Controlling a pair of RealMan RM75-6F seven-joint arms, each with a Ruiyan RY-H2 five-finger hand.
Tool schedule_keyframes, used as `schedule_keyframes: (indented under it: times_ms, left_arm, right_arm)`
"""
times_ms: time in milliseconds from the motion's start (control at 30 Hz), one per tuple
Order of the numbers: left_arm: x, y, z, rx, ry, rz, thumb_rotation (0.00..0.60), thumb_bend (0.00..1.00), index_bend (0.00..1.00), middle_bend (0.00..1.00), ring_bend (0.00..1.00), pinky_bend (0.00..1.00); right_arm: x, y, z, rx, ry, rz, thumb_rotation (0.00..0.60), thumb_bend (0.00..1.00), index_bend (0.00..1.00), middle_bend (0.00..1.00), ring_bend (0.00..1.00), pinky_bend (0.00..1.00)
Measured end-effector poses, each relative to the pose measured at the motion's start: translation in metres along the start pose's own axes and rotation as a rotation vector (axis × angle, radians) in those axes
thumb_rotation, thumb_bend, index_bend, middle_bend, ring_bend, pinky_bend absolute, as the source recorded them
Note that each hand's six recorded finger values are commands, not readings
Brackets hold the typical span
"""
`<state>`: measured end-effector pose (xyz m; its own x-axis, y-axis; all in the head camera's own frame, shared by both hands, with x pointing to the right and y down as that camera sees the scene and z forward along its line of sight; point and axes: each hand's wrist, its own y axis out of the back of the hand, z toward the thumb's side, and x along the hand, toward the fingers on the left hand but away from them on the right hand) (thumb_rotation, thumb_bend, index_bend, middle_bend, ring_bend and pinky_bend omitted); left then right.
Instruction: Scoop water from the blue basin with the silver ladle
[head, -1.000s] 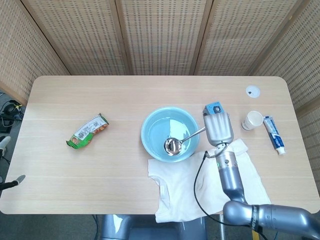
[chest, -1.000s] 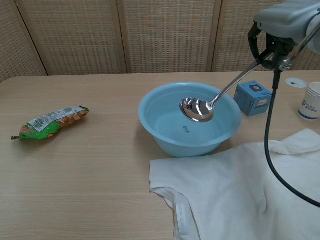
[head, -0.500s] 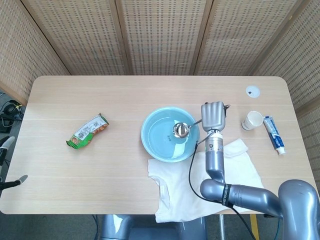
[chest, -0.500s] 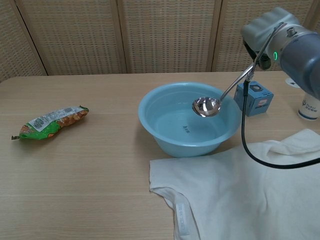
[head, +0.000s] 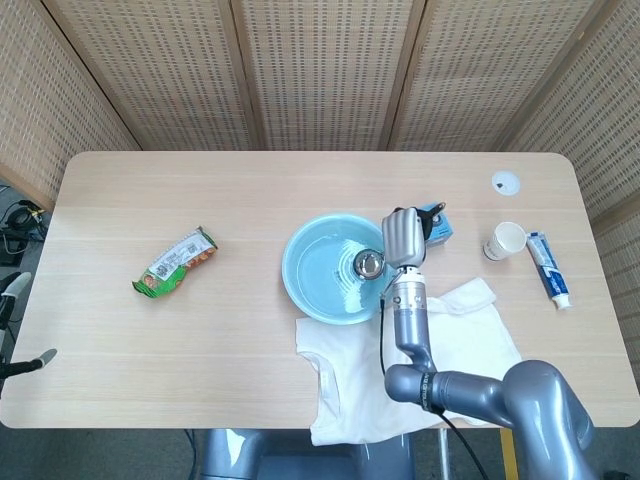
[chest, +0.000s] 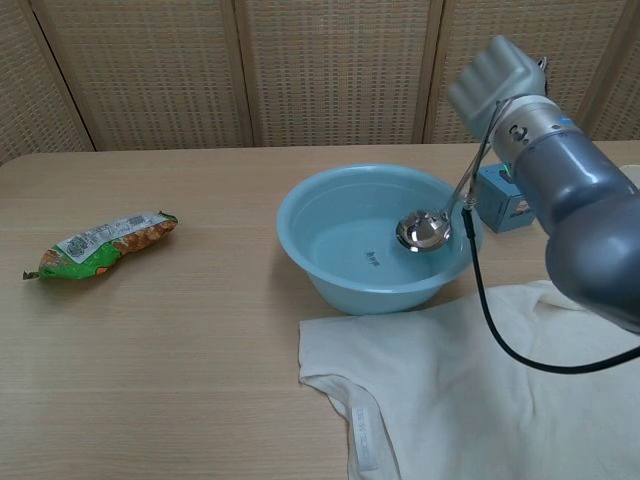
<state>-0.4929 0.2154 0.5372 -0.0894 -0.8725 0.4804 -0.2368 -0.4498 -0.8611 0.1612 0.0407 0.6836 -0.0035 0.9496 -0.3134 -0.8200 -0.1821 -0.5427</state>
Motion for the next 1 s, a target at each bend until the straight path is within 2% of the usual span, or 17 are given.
schedule_keyframes:
  times_ms: [367,633,800,1000]
  left_arm:
    - [0.000,0.002,0.001,-0.005,-0.004,0.007,0.600,0.00,0.00,0.00,0.00,0.00]
    - [0.000,0.003,0.000,-0.019,-0.007,0.007,0.600,0.00,0.00,0.00,0.00,0.00]
    - [0.000,0.004,-0.001,-0.023,-0.005,0.007,0.600,0.00,0.00,0.00,0.00,0.00]
    - [-0.001,0.005,-0.001,-0.026,-0.004,0.011,0.600,0.00,0.00,0.00,0.00,0.00]
  right_arm:
    - [0.019,0.002,0.029,0.061,0.039,-0.014,0.600,0.78,0.72,1.00,1.00,1.00]
    - [0.029,-0.001,0.044,0.065,0.071,0.009,0.600,0.78,0.72,1.00,1.00,1.00]
    - [0.030,-0.001,0.047,-0.034,0.084,0.069,0.600,0.78,0.72,1.00,1.00,1.00]
    - [0.031,-0.004,0.042,-0.237,0.094,0.219,0.600,0.78,0.72,1.00,1.00,1.00]
